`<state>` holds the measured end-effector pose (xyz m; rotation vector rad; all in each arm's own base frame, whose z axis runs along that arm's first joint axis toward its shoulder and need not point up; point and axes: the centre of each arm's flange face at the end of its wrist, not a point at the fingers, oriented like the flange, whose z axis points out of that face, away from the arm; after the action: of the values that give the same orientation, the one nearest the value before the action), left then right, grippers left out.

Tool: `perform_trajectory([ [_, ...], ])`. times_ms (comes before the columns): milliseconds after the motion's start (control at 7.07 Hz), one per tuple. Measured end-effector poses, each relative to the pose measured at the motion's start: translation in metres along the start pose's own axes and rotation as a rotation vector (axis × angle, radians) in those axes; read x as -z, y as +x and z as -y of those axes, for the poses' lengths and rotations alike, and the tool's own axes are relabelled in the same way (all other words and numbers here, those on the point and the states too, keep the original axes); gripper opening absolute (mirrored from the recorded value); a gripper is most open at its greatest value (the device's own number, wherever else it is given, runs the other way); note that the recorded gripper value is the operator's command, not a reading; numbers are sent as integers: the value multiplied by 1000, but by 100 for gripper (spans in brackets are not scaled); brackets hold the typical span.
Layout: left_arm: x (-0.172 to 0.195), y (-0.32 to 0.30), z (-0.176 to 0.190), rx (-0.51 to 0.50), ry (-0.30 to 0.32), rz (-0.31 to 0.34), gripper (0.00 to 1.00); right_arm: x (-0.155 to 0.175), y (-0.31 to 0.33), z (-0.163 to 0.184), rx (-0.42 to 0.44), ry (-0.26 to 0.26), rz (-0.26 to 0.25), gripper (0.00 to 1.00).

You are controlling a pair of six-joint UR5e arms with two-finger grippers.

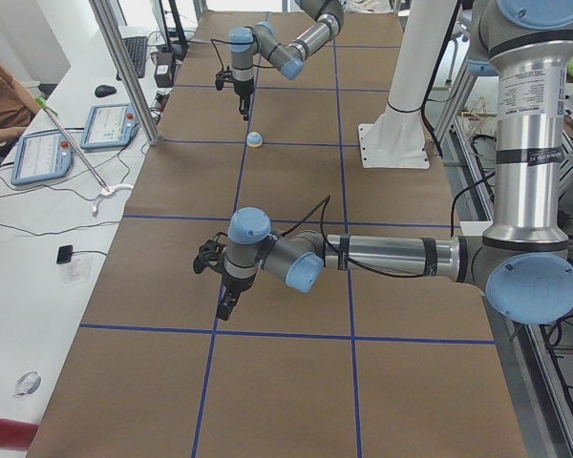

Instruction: Place and press bell with both arms

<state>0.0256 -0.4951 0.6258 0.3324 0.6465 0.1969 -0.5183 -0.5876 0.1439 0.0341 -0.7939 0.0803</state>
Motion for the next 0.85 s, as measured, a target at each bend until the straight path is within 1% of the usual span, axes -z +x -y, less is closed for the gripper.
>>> perform_trajectory([
  [142, 0, -2, -4, -1, -3, -2, 100, 15, 53, 1, 30, 10, -15, 100],
  [425, -2, -6, -13, 7, -15, -1, 100, 34, 199, 4, 221, 19, -61, 100],
  [566, -3, -11, -19, 20, -26, 0, 100, 43, 273, 6, 287, 8, -71, 100],
  [708, -5, -19, -27, 42, -43, -10, 100, 55, 348, 8, 310, -8, -71, 100],
  [849, -5, -31, -35, 57, -56, -38, 100, 65, 431, 7, 322, -33, -67, 100],
])
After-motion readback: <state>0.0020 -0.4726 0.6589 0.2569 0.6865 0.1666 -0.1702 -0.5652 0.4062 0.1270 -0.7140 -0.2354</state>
